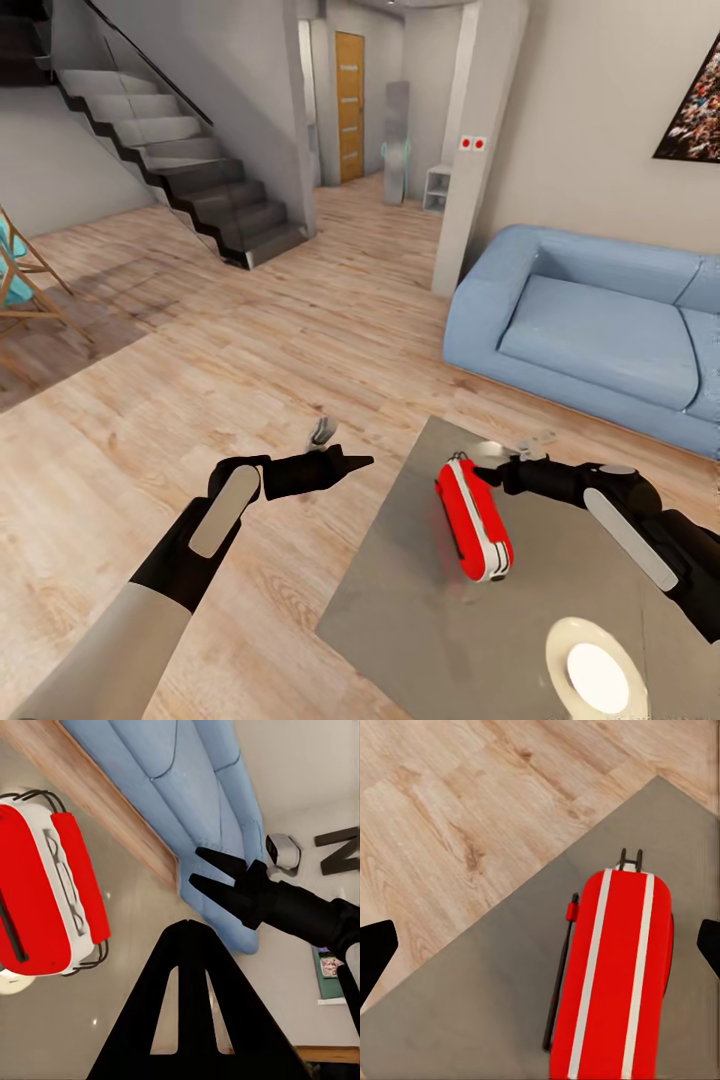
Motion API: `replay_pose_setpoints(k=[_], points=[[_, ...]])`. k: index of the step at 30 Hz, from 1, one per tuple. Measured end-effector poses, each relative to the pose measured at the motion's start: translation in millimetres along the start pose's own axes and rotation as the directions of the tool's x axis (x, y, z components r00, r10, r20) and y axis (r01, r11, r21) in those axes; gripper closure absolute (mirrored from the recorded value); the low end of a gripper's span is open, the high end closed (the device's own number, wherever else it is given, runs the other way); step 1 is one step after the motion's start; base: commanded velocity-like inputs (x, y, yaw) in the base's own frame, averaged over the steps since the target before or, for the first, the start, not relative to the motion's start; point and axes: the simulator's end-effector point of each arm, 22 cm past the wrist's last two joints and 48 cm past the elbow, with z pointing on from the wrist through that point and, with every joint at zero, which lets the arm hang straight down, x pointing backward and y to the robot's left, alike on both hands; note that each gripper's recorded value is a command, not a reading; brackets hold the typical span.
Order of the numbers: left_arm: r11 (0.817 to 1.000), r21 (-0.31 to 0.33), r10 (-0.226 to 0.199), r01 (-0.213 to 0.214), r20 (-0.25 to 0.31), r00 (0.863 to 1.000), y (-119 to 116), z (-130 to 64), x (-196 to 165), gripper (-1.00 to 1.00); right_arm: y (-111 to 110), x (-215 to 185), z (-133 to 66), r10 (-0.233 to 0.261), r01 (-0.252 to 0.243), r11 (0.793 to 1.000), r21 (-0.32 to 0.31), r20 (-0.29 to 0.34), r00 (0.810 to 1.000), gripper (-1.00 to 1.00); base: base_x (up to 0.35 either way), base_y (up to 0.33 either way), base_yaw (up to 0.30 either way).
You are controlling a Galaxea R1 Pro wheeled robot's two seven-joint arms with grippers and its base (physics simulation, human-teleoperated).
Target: Turn on the radio receiver that's on the table in the living room.
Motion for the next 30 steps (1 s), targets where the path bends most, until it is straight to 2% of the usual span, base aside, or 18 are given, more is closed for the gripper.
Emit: replay_pose_setpoints(k=[21, 24, 27, 30], points=[[1.000, -0.010, 0.022, -0.022, 0.006, 1.000, -7.8, -8.0, -4.6, 1.00, 0.4, -13.9, -12.1, -0.009, 0.009, 1.000, 0.011, 0.027, 1.000, -1.00, 0.000, 0.000, -0.077], [0.998, -0.051, 0.029, -0.029, -0.007, 1.000, 6.9, -14.8, -3.1, 1.00, 0.7, -16.1, -13.9, -0.011, 0.011, 1.000, 0.012, 0.031, 0.999, -1.00, 0.000, 0.000, -0.090], [0.993, -0.113, 0.036, -0.036, -0.007, 0.999, 32.2, -35.3, -8.6, 1.00, -3.1, -13.9, -15.0, -0.009, 0.008, 1.000, 0.022, 0.023, 1.000, -1.00, 0.000, 0.000, -0.089], [0.973, -0.227, -0.050, 0.043, -0.023, 0.998, 93.6, -58.3, 4.6, 1.00, -26.6, 12.4, -10.6, 0.031, -0.028, 0.997, 0.067, -0.037, 0.999, -1.00, 0.000, 0.000, -0.085]])
